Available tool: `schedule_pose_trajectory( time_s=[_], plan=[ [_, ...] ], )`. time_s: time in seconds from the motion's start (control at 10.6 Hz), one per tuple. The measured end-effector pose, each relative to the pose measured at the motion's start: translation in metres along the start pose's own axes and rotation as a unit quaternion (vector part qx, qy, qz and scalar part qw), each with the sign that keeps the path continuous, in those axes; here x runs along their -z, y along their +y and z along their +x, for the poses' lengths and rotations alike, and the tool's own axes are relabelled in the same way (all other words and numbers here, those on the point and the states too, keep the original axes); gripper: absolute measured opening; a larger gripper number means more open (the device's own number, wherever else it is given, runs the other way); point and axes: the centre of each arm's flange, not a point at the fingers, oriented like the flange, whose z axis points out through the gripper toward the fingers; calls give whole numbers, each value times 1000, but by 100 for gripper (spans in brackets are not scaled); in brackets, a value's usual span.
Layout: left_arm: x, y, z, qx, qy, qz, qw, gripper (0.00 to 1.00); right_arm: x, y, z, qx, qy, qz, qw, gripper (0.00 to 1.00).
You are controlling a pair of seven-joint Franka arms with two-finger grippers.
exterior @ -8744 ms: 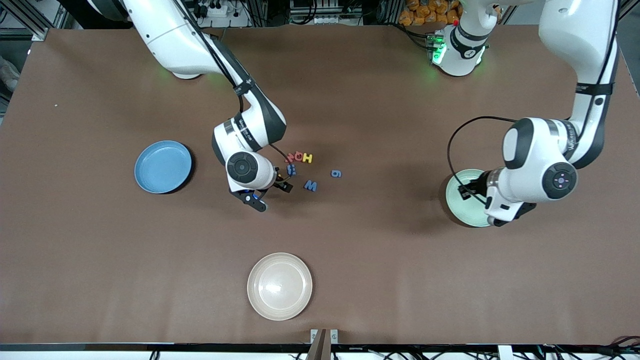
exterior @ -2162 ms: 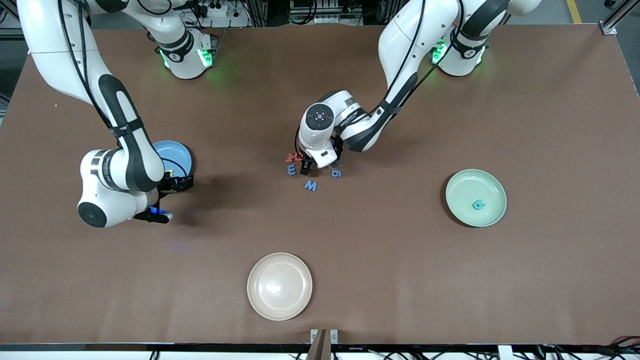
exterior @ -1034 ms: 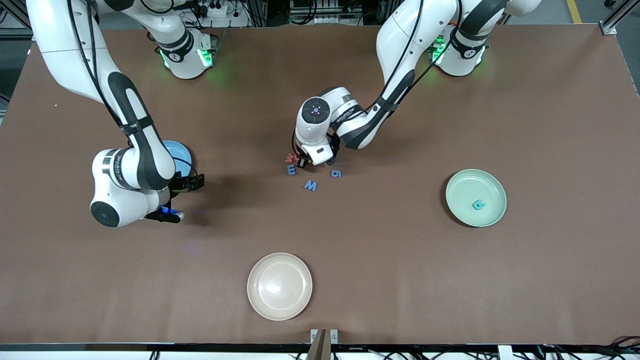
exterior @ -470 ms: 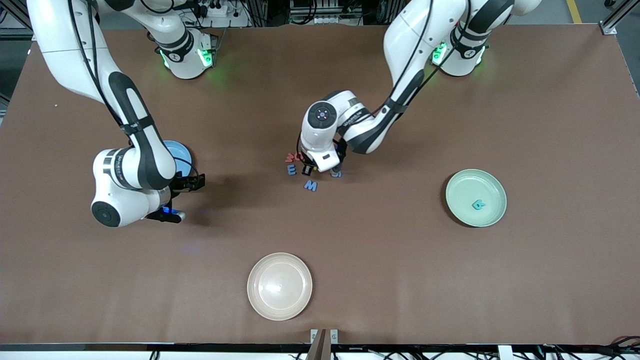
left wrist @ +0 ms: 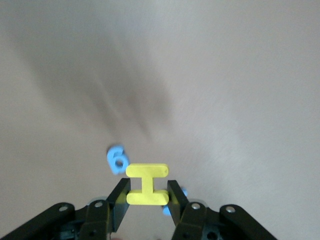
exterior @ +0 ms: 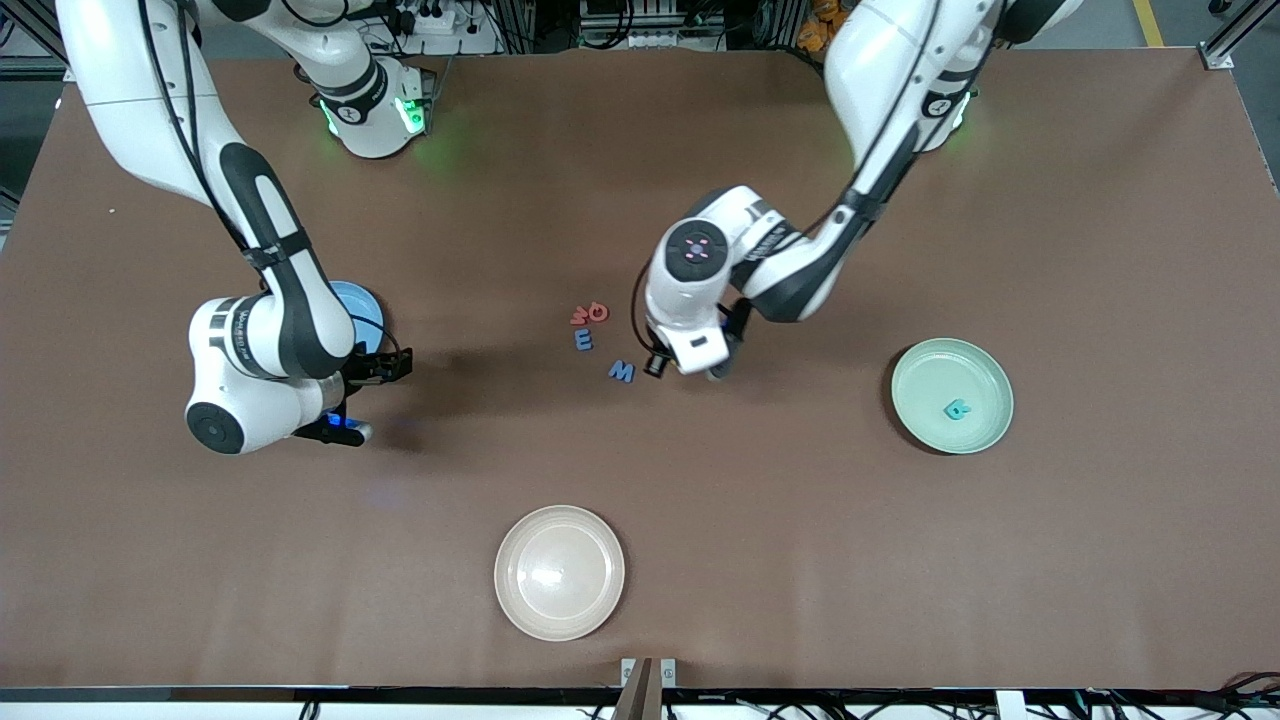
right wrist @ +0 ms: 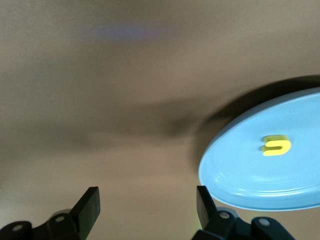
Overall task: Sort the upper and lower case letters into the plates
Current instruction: 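Carry the yellow H to the green plate while the right gripper reaches letters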
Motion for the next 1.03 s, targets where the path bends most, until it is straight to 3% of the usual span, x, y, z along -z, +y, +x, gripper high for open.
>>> schedule_pose_trajectory(
  time_s=[0.47, 0.85, 1.03],
  plan=[
    [43, 10, 129, -100, 13, 41, 994, 38, 4, -54, -14, -25, 9, 6, 1000, 87],
    [56, -7, 236, -186, 1, 79, 979, 38, -2, -106, -29, -63, 17, 20, 998, 87],
    [57, -28, 305, -230, -18, 100, 968, 38, -13, -151, -45, -75, 38, 17, 996, 88]
  ],
)
